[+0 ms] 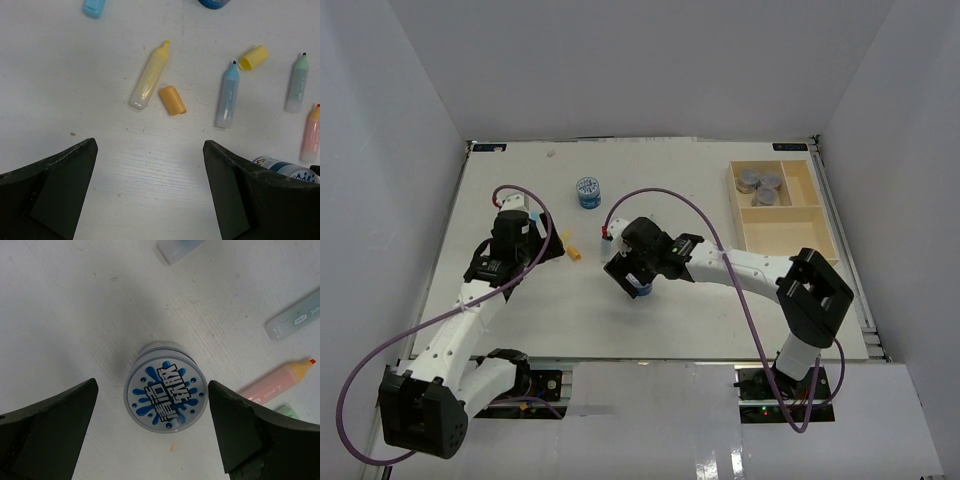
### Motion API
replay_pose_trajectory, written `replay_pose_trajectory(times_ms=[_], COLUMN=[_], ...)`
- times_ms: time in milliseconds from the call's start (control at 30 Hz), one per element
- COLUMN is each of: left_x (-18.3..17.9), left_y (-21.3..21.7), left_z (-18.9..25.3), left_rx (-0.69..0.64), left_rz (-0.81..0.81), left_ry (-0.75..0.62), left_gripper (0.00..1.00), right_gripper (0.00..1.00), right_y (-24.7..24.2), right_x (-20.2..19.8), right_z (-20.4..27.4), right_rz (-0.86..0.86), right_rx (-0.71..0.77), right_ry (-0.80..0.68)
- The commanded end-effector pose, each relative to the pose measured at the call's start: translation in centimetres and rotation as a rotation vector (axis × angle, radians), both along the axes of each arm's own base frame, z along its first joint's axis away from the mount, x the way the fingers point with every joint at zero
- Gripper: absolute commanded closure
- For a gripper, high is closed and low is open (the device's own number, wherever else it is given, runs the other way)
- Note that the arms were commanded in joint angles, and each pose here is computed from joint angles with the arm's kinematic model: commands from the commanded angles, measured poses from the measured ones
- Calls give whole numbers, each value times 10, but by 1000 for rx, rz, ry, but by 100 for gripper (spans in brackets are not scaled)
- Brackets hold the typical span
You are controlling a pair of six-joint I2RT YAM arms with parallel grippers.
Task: Sort the stationery into containers
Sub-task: Pick up the stationery from the center of the board.
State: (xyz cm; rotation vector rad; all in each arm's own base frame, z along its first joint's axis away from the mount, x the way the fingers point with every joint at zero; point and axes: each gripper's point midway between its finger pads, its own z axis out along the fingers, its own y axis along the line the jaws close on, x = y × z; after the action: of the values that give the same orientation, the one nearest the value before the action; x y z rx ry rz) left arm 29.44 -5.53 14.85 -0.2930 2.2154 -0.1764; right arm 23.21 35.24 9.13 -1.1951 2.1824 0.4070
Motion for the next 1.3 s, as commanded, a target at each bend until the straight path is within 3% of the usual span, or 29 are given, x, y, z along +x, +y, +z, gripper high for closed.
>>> replay_pose_trajectory(times_ms=[0, 167, 367, 567, 767, 967, 1100, 1267], left_x=[3, 2, 2, 2, 1, 1, 1, 1], left_y=[7, 5, 2, 2, -1, -4, -7, -10], left_z=[13, 13, 13, 12, 11, 13, 13, 12], left_rx=[16, 8, 1, -1, -9, -17, -29, -41], left_rz=[23, 15, 0, -4, -17, -29, -45, -59], left_ry=[-53, -53, -50, -48, -44, -49, -47, -46], left_gripper=[2, 2, 2, 2, 2, 2, 2, 2], right_gripper=[3, 0, 16, 45, 50, 51, 51, 51], right_y=[3, 0, -3, -9, -35, -137, -235, -333], right_x=[4, 7, 12, 20, 47, 130, 190, 234], right_z=[1, -4, -2, 13, 51, 110, 146, 162], right_rz=[-11, -31, -51, -90, -194, -506, -796, -1074], right_rx=[-37, -61, -70, -68, -34, 46, 90, 111], right_ry=[-16, -22, -43, -96, -159, -216, -274, -298])
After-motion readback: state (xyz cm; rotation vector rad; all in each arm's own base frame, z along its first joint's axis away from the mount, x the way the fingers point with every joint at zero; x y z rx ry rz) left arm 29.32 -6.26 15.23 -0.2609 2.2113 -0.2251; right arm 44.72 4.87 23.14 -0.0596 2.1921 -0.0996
